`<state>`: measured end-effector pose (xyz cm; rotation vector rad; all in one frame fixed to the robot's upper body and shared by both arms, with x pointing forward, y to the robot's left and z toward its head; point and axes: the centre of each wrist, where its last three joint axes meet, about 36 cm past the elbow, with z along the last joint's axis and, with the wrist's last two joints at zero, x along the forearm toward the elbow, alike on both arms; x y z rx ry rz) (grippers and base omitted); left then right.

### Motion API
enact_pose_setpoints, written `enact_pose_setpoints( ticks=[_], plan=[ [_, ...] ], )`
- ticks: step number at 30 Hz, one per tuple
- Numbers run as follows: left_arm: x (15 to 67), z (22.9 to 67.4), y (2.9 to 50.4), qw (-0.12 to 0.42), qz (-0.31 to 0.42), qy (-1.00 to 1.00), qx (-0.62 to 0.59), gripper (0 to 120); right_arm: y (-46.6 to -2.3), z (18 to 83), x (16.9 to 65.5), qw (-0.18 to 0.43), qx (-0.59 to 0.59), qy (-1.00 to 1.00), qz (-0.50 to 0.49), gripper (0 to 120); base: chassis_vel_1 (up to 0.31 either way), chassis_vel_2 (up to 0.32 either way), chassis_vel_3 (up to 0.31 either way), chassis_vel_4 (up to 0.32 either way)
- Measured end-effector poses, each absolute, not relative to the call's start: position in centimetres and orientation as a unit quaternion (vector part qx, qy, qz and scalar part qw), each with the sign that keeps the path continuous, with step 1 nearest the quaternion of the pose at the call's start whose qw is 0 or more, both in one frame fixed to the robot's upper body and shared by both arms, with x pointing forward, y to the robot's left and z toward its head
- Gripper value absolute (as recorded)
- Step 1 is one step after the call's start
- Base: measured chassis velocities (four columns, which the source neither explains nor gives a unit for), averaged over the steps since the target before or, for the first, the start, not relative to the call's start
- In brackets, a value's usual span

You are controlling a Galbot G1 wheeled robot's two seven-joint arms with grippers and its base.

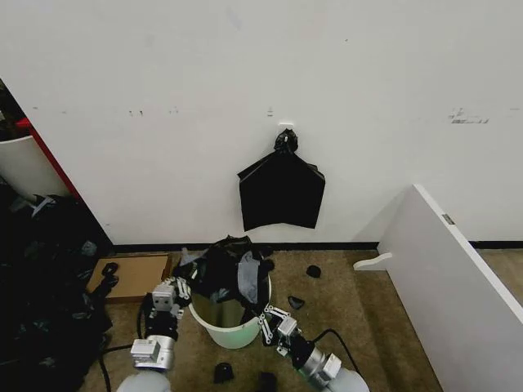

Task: Place the garbage bag over the trash bin.

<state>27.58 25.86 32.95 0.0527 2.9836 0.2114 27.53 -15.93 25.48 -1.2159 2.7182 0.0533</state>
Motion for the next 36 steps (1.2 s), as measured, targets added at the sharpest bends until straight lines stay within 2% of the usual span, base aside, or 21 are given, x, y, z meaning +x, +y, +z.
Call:
enact_pose_setpoints(
  ticks=[7,12,22,28,36],
  plan=[
    [25.6,30.8,26.9,0.08,0.125,0.989,0.022,0,-15.9,27.1,23.2,0.025,-0.399,0.916,0.021,0,0.0,0.0,0.0,0.0],
    [23.6,28.5,27.6,0.061,0.17,0.983,0.028,0,-15.3,27.5,20.9,-0.008,-0.394,0.919,-0.001,0,0.0,0.0,0.0,0.0],
    [23.0,24.9,28.8,0.042,0.221,0.974,0.023,0,-15.4,25.3,21.7,-0.042,-0.372,0.926,-0.056,0,0.0,0.0,0.0,0.0],
    [23.1,24.0,29.6,0.038,0.238,0.97,0.013,0,-15.7,24.1,23.2,-0.043,-0.34,0.937,-0.065,0,0.0,0.0,0.0,0.0],
    [23.2,23.2,30.2,0.026,0.251,0.967,0.015,0,-16.9,22.7,24.1,-0.034,-0.357,0.93,-0.076,0,0.0,0.0,0.0,0.0]
  ],
)
